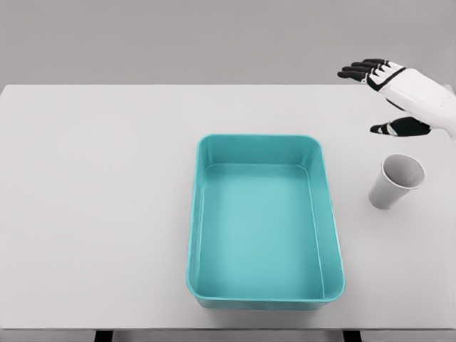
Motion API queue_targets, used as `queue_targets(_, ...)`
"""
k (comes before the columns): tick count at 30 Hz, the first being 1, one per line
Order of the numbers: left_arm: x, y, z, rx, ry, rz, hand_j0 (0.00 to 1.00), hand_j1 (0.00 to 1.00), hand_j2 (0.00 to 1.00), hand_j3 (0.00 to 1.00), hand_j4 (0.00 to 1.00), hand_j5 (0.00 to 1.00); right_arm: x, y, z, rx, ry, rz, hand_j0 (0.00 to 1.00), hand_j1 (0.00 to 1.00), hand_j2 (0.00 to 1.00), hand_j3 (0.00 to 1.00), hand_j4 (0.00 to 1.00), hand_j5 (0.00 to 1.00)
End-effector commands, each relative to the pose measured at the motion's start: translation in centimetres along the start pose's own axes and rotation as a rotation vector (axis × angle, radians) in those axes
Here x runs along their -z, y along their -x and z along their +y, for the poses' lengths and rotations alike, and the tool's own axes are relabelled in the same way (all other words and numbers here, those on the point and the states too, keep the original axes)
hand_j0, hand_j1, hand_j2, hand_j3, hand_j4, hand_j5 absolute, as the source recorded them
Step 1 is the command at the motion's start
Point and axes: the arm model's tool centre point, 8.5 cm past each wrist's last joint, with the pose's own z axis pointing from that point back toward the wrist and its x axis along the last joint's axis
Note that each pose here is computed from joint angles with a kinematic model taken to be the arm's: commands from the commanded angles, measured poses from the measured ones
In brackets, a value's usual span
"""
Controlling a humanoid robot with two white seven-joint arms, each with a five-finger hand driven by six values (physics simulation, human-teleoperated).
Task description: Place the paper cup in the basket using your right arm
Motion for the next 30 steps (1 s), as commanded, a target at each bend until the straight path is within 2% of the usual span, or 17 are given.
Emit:
queue_targets(1, 0.0, 0.0, 0.0, -0.001, 0.000, 0.000, 1.00, 1.00, 1.00, 1.00, 1.00, 1.00, 0.0, 0.1, 0.3, 0.009, -0.007, 0.000, 1.00, 1.00, 1.00, 1.00, 1.00, 1.00)
queue_targets(3, 0.0, 0.0, 0.0, -0.001, 0.000, -0.001, 1.00, 1.00, 1.00, 1.00, 1.00, 1.00, -0.2, 0.4, 0.1, 0.010, -0.010, 0.006, 1.00, 1.00, 1.00, 1.00, 1.00, 1.00)
queue_targets(5, 0.0, 0.0, 0.0, 0.000, 0.000, 0.000, 1.00, 1.00, 1.00, 1.00, 1.00, 1.00, -1.7, 2.4, -0.8, 0.005, -0.024, 0.050, 1.00, 1.00, 1.00, 1.00, 1.00, 1.00)
queue_targets(6, 0.0, 0.0, 0.0, 0.000, 0.000, 0.000, 1.00, 1.00, 1.00, 1.00, 1.00, 1.00, -2.7, 3.2, -0.7, 0.040, -0.031, 0.070, 1.00, 1.00, 1.00, 1.00, 1.00, 1.00)
queue_targets(8, 0.0, 0.0, 0.0, -0.001, 0.000, 0.000, 1.00, 1.00, 1.00, 1.00, 1.00, 1.00, -4.9, 4.7, -1.5, 0.155, -0.008, 0.109, 1.00, 1.00, 1.00, 1.00, 1.00, 1.00)
queue_targets(9, 0.0, 0.0, 0.0, 0.002, 0.000, 0.000, 1.00, 1.00, 1.00, 1.00, 1.00, 1.00, -6.1, 5.7, -0.7, 0.235, -0.016, 0.139, 1.00, 1.00, 1.00, 1.00, 1.00, 1.00)
queue_targets(10, 0.0, 0.0, 0.0, -0.001, 0.000, 0.000, 1.00, 1.00, 1.00, 1.00, 1.00, 1.00, -6.9, 6.5, 1.3, 0.386, 0.008, 0.150, 1.00, 1.00, 1.00, 1.00, 1.00, 1.00)
queue_targets(11, 0.0, 0.0, 0.0, 0.000, 0.000, -0.001, 1.00, 1.00, 1.00, 1.00, 1.00, 1.00, -7.4, 6.7, 2.1, 0.456, 0.020, 0.163, 1.00, 1.00, 1.00, 1.00, 1.00, 1.00)
queue_targets(13, 0.0, 0.0, 0.0, 0.000, 0.000, 0.000, 1.00, 1.00, 1.00, 1.00, 1.00, 1.00, -9.3, 7.3, 1.2, 0.441, 0.000, 0.203, 1.00, 1.00, 1.00, 1.00, 1.00, 1.00)
queue_targets(14, 0.0, 0.0, 0.0, -0.001, 0.000, 0.000, 1.00, 1.00, 1.00, 1.00, 1.00, 1.00, -10.2, 7.5, 1.1, 0.475, 0.012, 0.220, 1.00, 1.00, 1.00, 1.00, 1.00, 1.00)
queue_targets(16, 0.0, 0.0, 0.0, -0.001, 0.000, 0.000, 1.00, 1.00, 1.00, 1.00, 1.00, 1.00, -11.4, 7.2, 3.3, 0.611, 0.046, 0.240, 1.00, 1.00, 1.00, 1.00, 1.00, 1.00)
queue_targets(17, 0.0, 0.0, 0.0, 0.000, 0.000, 0.000, 1.00, 1.00, 1.00, 1.00, 1.00, 1.00, -12.1, 6.9, 4.8, 0.642, 0.023, 0.257, 1.00, 1.00, 1.00, 1.00, 1.00, 1.00)
queue_targets(19, 0.0, 0.0, 0.0, -0.001, 0.000, 0.000, 1.00, 1.00, 1.00, 1.00, 1.00, 1.00, -12.8, 6.7, 5.8, 0.662, 0.005, 0.270, 1.00, 1.00, 1.00, 1.00, 1.00, 1.00)
queue_targets(22, 0.0, 0.0, 0.0, 0.000, 0.000, 0.000, 1.00, 1.00, 1.00, 1.00, 1.00, 1.00, -12.8, 6.6, 5.8, 0.706, 0.036, 0.267, 1.00, 1.00, 1.00, 1.00, 1.00, 1.00)
queue_targets(30, 0.0, 0.0, 0.0, 0.000, 0.000, -0.001, 1.00, 1.00, 1.00, 1.00, 1.00, 1.00, -13.2, 6.8, 5.1, 0.688, 0.029, 0.275, 1.00, 1.00, 1.00, 1.00, 1.00, 1.00)
